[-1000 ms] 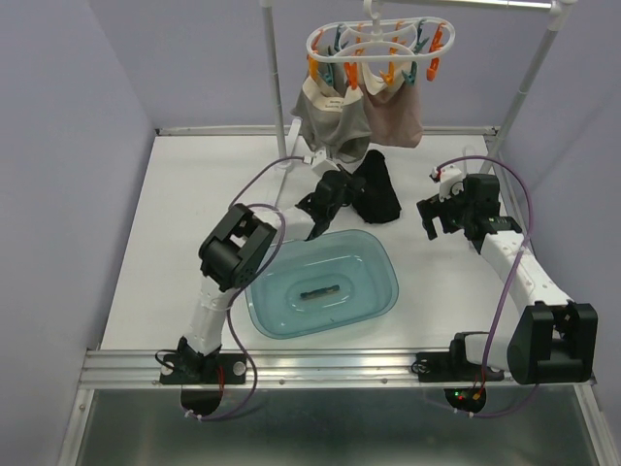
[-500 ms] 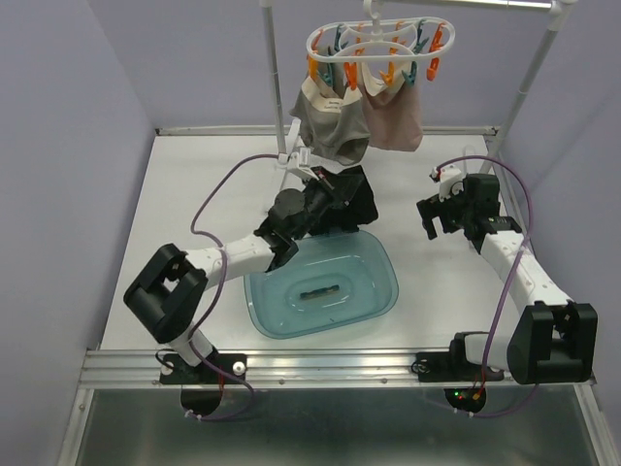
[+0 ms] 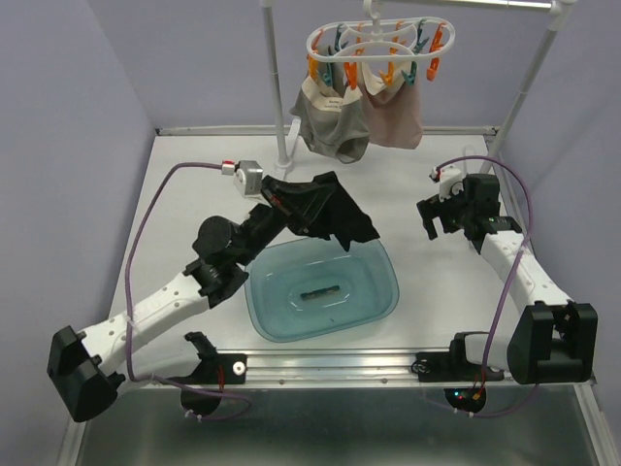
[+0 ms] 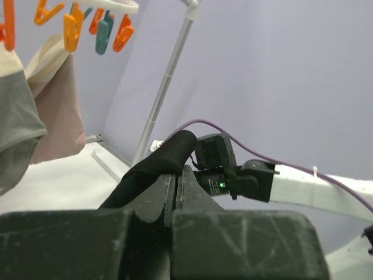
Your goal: Remove the underwear clipped to the hanger
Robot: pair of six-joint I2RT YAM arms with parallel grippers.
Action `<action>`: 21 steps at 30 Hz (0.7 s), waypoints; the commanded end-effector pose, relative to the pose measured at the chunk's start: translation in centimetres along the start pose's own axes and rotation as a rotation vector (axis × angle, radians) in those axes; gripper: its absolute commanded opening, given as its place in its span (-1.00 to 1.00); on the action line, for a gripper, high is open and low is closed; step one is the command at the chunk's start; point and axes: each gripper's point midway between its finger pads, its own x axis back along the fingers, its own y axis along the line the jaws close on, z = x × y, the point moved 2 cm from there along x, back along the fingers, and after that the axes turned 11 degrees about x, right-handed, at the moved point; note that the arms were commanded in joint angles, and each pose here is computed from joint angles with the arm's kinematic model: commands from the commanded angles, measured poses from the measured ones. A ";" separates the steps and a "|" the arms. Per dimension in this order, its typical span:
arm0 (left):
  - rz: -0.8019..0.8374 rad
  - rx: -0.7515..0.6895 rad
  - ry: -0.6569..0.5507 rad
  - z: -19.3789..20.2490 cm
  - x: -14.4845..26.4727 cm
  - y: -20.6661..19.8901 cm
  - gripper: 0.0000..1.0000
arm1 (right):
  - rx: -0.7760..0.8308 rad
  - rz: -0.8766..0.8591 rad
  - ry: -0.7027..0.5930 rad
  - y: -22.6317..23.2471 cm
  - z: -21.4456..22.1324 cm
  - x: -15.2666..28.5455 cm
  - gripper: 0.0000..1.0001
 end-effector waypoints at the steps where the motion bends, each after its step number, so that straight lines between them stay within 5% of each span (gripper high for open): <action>1: 0.046 -0.125 0.094 0.6 2.5 -1.0 -1.00 | 0.009 0.008 0.000 0.0 0.6 -0.6 1.00; 10: 0.136 -0.134 0.204 2.6 7.1 -2.1 -1.00 | 0.015 -0.010 0.008 0.5 1.1 -0.9 1.00; 16: 0.056 -0.078 0.292 6.4 8.6 1.1 -1.00 | 0.016 -0.029 -0.013 0.8 0.8 -0.8 1.00; 18: 0.026 -0.062 0.313 7.3 8.8 2.1 -0.94 | 0.005 -0.017 -0.021 0.3 0.9 -0.4 1.00; 21: -0.050 -0.044 0.365 9.6 9.2 4.4 -0.58 | 0.008 -0.032 -0.063 0.6 0.0 0.2 1.00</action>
